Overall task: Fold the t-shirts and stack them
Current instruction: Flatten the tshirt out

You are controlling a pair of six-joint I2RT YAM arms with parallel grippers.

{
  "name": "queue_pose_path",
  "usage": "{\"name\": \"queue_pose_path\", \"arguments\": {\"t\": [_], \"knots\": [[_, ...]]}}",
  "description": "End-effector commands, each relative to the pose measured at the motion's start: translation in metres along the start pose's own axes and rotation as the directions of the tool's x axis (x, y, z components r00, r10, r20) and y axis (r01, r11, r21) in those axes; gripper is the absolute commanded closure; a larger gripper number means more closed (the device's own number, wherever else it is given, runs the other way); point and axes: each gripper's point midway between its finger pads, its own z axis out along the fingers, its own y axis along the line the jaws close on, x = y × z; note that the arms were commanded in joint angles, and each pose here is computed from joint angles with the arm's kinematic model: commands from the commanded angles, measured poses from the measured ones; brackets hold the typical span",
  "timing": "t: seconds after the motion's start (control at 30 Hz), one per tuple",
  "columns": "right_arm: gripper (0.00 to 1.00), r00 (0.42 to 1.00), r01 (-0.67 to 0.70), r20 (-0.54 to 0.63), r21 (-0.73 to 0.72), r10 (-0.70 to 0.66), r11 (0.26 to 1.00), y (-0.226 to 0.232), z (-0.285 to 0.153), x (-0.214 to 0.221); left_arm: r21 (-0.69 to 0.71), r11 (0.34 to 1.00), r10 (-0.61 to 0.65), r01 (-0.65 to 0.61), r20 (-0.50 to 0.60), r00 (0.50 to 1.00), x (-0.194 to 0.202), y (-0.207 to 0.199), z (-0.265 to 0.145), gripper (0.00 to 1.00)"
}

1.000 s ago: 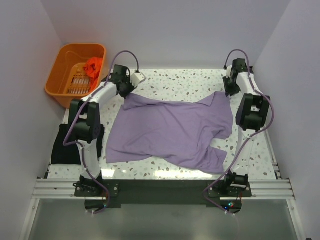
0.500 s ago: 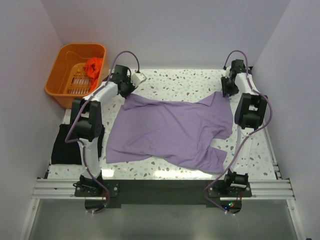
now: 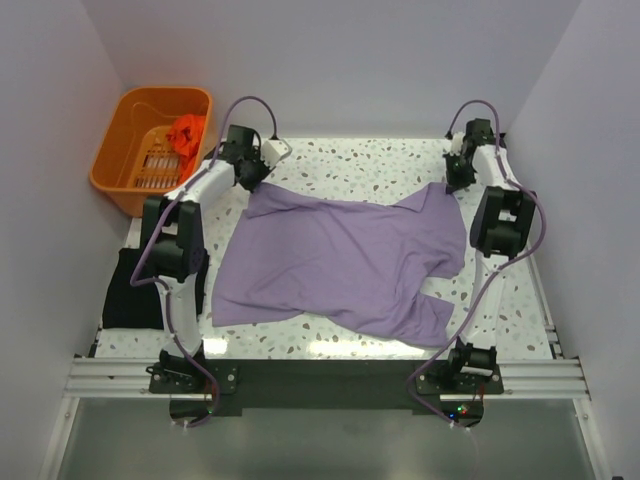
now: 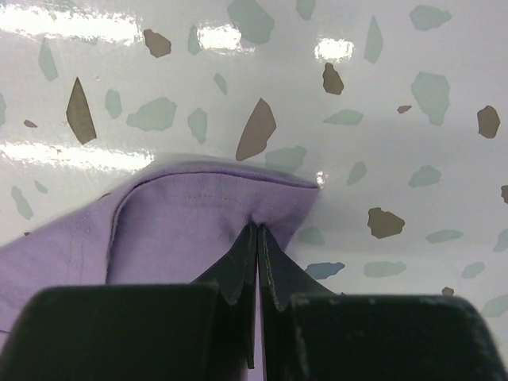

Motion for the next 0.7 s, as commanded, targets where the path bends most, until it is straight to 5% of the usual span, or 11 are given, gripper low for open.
{"name": "queue_pose_path", "arguments": {"t": [0.0,0.47,0.67], "knots": [[1.0,0.998,0.009,0.067,-0.043,-0.006,0.999,0.006,-0.034,-0.016,-0.012,0.999,-0.03,0.03,0.06,0.998,-0.019,0.012,-0.011,1.0],[1.0,0.947,0.03,0.321,-0.014,-0.024,0.999,0.01,-0.138,-0.062,-0.045,0.996,-0.07,0.077,0.139,0.988,-0.038,0.02,-0.038,1.0],[1.0,0.877,0.028,0.479,0.022,-0.035,0.999,0.012,-0.206,-0.094,-0.121,0.981,-0.114,0.154,0.287,0.951,-0.075,0.052,-0.084,1.0]]}}
